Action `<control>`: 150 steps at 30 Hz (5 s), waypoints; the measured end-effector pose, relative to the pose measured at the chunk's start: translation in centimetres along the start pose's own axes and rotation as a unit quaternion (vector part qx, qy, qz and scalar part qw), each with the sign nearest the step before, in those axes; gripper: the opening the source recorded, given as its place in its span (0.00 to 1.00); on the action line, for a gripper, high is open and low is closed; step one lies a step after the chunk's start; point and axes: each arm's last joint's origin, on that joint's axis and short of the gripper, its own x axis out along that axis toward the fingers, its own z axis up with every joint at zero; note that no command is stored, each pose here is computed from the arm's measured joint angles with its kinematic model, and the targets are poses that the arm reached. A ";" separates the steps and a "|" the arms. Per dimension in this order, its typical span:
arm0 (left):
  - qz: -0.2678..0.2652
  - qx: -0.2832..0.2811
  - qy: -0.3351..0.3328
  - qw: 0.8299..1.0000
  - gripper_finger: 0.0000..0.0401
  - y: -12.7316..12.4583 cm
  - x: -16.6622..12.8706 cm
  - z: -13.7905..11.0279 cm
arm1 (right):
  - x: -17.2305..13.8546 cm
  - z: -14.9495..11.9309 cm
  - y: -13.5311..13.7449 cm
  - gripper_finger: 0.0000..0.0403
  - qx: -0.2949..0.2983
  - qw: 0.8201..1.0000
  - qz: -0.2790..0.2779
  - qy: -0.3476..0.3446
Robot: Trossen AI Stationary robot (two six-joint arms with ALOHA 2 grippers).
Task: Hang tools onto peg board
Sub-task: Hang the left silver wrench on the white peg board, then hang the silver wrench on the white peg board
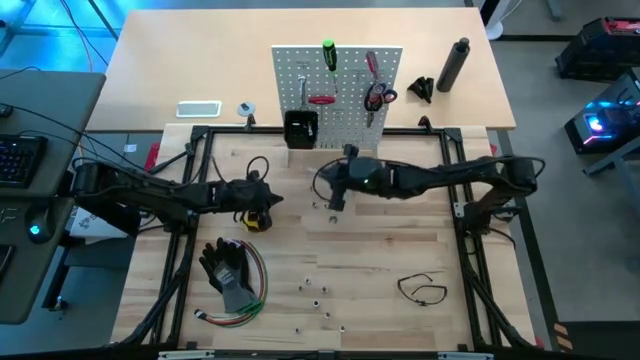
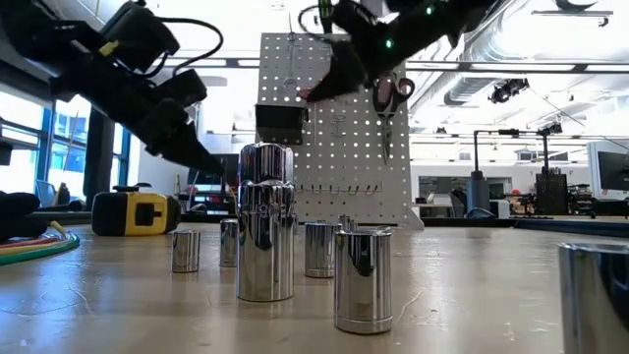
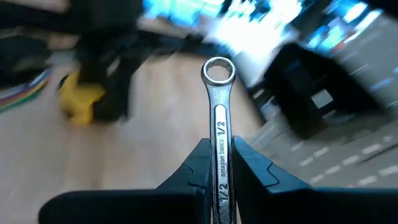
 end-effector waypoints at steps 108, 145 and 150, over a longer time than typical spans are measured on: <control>-0.125 0.083 0.006 0.989 0.29 -8.3 11.8 3.4 | -3.9 -11.6 3.2 0.47 -0.003 0.966 0.034 0.255; -0.137 0.085 0.081 0.984 0.29 -9.9 15.8 3.9 | -0.3 -17.0 -1.0 0.04 0.040 0.976 0.135 0.166; -0.137 0.088 0.094 0.982 0.29 -9.9 15.7 3.7 | -0.4 -17.0 -0.7 0.04 0.045 0.971 0.151 0.177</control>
